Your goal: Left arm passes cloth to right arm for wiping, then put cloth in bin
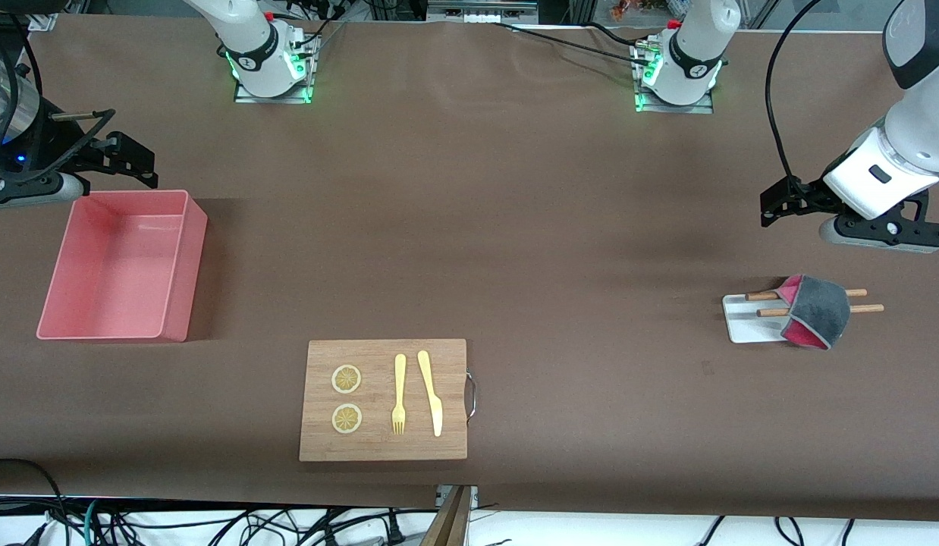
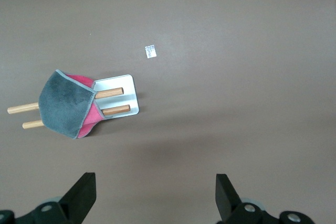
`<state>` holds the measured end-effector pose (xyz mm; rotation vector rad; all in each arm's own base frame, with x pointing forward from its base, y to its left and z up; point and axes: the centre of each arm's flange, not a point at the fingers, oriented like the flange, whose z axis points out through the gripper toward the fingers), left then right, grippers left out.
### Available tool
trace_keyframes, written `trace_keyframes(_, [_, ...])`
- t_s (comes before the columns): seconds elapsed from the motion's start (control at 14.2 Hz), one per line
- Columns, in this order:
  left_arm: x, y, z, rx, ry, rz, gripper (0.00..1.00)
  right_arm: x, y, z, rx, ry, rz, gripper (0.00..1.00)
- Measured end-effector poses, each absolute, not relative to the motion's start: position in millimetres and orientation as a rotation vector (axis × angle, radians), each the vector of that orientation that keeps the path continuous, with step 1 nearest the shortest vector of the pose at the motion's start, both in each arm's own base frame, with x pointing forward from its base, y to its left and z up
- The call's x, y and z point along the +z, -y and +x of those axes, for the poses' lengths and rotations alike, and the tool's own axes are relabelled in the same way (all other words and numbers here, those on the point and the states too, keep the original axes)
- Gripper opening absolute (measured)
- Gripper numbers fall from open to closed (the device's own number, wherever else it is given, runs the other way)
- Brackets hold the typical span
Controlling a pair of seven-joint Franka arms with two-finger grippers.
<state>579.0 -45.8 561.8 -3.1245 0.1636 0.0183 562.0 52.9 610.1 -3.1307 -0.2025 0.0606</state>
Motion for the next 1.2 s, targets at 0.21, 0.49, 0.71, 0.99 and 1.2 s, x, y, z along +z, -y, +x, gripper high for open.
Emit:
trace_keyframes(0.21, [561.7,45.8,579.0,0.019,-0.164,-3.125,1.0,610.1,-53.0,562.0,0.061,0.203,-3.131,1.0])
trace_keyframes(0.49, [560.3,46.0,579.5,0.022,-0.164,-3.124,1.0,610.1,-53.0,562.0,0.06,0.203,-3.131,1.0])
trace_keyframes(0.71, [558.7,46.1,580.2,0.026,-0.164,-3.124,1.0,610.1,-53.0,562.0,0.06,0.203,-3.131,1.0])
trace_keyframes(0.99, [558.1,46.1,580.4,0.028,-0.164,-3.124,1.0,610.1,-53.0,562.0,0.06,0.203,-3.131,1.0])
trace_keyframes(1.2, [558.1,46.1,580.4,0.028,-0.164,-3.124,1.0,610.1,-53.0,562.0,0.06,0.203,-3.131,1.0])
